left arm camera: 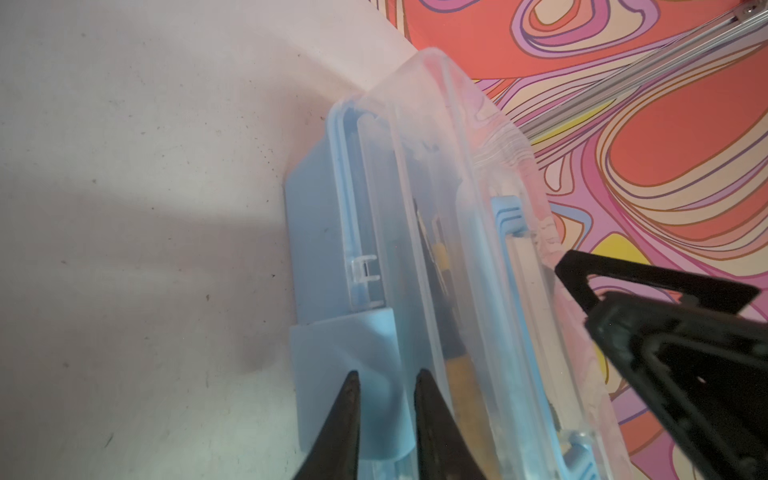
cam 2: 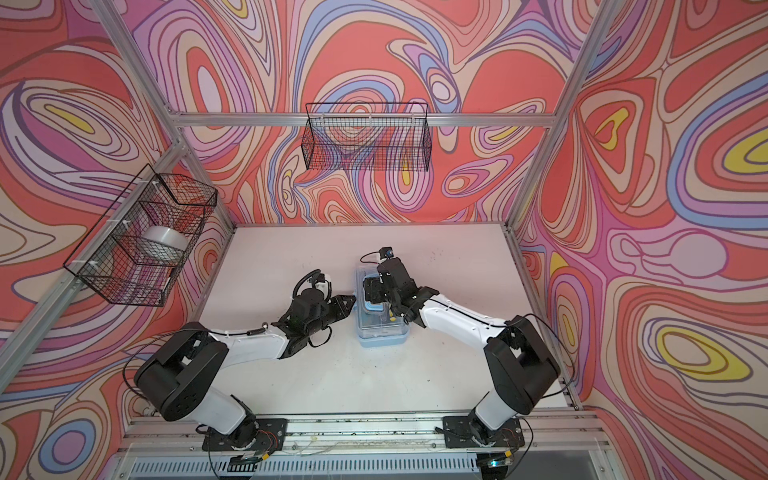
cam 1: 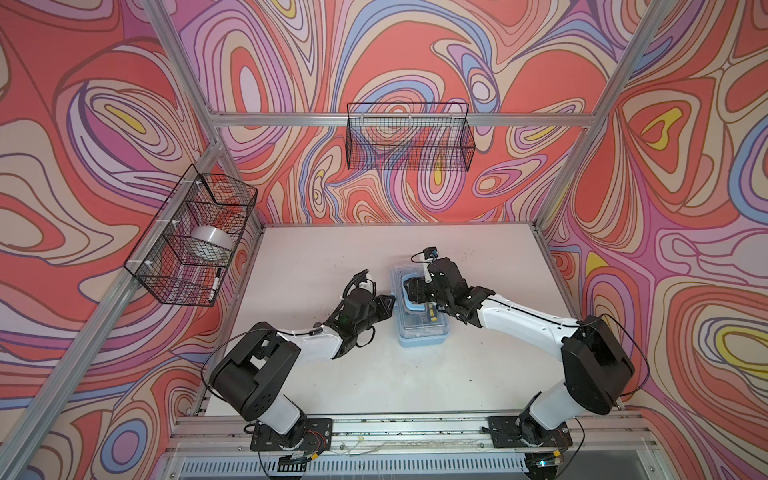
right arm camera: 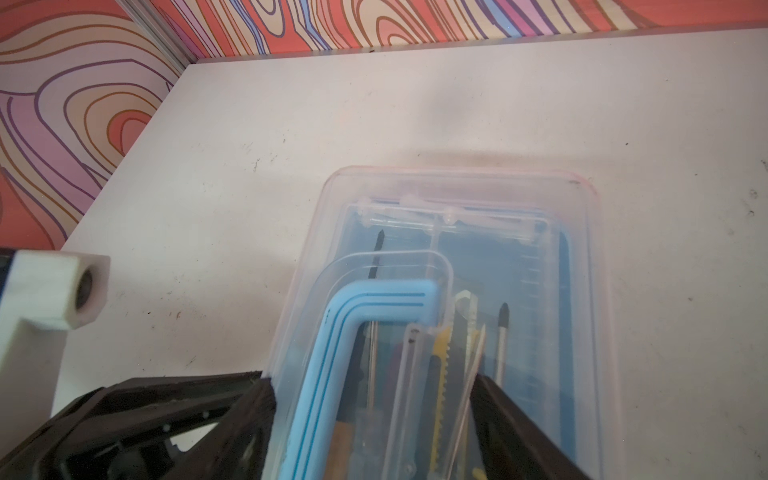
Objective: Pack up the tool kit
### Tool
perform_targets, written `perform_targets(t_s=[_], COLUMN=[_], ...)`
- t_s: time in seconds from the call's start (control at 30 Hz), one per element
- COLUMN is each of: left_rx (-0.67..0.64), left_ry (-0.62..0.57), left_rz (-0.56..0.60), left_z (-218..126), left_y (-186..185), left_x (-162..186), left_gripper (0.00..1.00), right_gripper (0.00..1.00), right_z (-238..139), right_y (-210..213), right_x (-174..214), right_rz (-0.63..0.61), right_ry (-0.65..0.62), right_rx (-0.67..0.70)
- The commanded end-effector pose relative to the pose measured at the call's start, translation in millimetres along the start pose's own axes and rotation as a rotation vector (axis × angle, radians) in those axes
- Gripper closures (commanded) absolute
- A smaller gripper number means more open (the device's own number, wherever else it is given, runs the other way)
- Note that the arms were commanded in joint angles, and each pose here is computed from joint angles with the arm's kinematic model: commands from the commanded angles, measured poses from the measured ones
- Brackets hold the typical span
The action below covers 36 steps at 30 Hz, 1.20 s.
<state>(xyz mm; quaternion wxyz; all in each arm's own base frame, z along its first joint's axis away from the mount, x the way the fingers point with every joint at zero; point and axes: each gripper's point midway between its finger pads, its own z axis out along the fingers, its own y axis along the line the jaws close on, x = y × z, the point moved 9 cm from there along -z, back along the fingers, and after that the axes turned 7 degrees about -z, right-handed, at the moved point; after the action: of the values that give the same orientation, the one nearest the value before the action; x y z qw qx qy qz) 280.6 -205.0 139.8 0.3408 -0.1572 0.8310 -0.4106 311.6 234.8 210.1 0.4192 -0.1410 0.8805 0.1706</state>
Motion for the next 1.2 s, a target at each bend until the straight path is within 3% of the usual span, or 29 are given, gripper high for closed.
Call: perform_targets(t_s=[0.0, 0.2, 0.43, 0.53, 0.77, 1.17], left_rx=[0.043, 0.040, 0.058, 0.060, 0.060, 0.048], left_ry=[0.037, 0.038, 0.045, 0.042, 0.029, 0.022], left_rz=[-0.015, -0.033, -0.056, -0.054, -0.052, -0.042], left_z=[5.2, 8.4, 11.1, 9.4, 8.7, 6.2], left_y=[-3.3, 3.6, 5.7, 4.0, 4.7, 3.2], left_x=[4.8, 8.6, 11.1, 10.0, 9.4, 7.6], left_gripper=[0.77, 0.79, 0.79, 0.78, 0.78, 0.76], right_gripper=[0.22, 0.23, 0.23, 0.23, 0.23, 0.23], right_z=[15.1, 10.6, -31.9, -51.7, -56.1, -43.3], right_y=[-13.8, -14.9, -23.8, -42.5, -104.5, -114.9], right_x=[49.4, 46.1, 17.4, 9.0, 30.3, 49.4], right_rz=[0.000, 0.019, 0.059, 0.137, 0.369, 0.446], right_ry=[0.239, 0.217, 0.045, -0.018, 0.026, 0.063], right_rx=[0.064, 0.079, 0.174, 0.244, 0.259, 0.212])
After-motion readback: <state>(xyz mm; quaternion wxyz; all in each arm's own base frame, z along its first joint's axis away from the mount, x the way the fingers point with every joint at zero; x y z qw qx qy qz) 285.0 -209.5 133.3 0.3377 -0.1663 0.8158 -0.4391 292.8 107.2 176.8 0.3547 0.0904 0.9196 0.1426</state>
